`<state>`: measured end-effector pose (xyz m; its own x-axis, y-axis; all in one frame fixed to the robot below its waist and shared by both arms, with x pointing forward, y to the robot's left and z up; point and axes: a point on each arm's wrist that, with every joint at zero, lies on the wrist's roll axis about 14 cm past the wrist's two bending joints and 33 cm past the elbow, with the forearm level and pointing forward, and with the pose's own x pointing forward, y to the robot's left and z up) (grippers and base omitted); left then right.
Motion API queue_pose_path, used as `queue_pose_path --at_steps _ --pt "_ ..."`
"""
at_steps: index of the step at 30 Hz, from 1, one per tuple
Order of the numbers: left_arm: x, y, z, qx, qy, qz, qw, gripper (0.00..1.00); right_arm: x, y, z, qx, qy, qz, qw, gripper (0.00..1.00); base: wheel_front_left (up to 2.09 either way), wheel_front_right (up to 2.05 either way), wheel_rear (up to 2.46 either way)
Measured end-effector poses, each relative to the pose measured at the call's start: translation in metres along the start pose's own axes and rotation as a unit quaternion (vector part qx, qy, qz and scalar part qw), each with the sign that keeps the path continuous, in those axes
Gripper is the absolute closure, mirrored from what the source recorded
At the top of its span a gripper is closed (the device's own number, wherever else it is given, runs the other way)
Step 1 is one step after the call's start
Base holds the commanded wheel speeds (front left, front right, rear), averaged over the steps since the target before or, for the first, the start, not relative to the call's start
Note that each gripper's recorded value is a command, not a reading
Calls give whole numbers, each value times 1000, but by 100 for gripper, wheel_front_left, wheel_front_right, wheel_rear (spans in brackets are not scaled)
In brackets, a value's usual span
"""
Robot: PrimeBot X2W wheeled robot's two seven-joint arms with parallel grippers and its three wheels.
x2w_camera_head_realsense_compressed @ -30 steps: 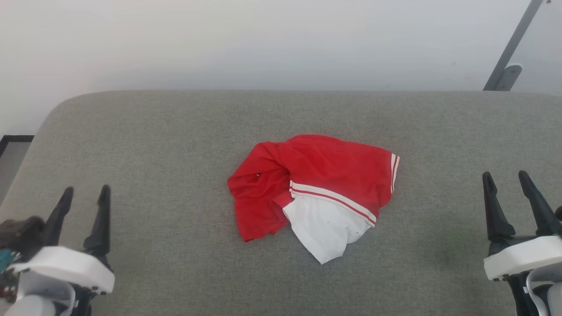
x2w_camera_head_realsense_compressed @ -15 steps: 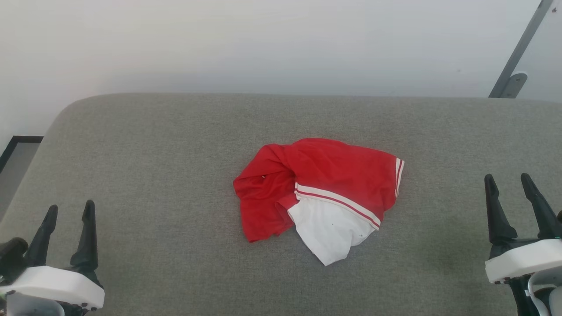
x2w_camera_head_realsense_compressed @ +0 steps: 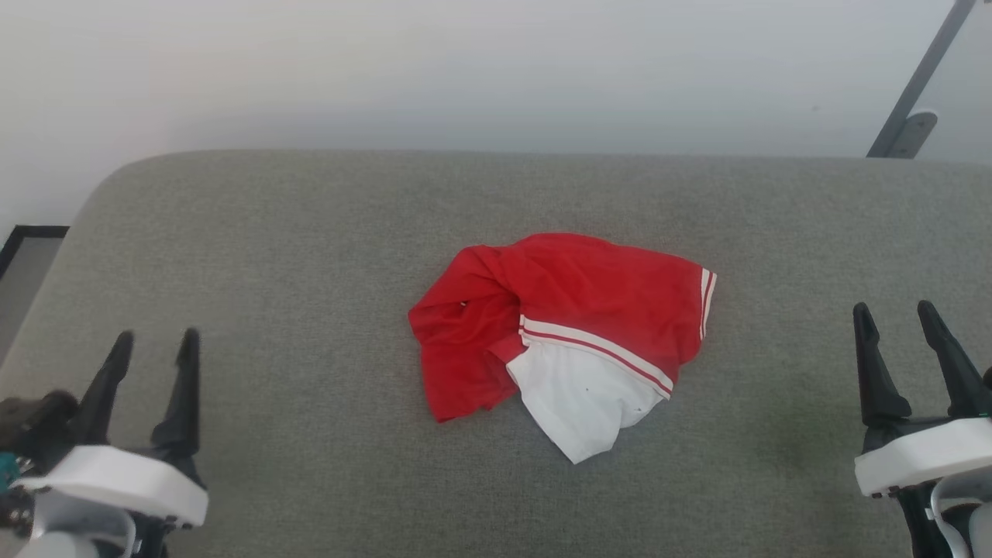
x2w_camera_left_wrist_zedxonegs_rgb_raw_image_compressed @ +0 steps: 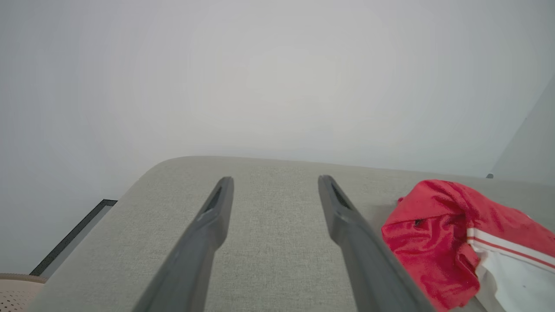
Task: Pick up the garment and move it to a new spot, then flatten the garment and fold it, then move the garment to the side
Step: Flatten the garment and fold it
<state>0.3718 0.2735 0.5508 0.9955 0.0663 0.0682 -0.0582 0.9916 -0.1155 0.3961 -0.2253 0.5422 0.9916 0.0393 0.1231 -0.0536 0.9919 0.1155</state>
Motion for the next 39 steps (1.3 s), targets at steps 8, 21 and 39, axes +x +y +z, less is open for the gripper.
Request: queue_pose_path --at_steps 8,21,39 --pt "27 -53 -1 2 27 -88 996 0 7 -7 -5 -4 4 -7 1000 0 0 0 0" --pt "61 -160 -34 11 108 -255 961 0 13 -29 -21 -7 17 -35 999 0 0 0 0" --pt "58 -172 -186 87 421 -245 869 0 18 -49 -53 -5 48 -60 997 0 0 0 0"
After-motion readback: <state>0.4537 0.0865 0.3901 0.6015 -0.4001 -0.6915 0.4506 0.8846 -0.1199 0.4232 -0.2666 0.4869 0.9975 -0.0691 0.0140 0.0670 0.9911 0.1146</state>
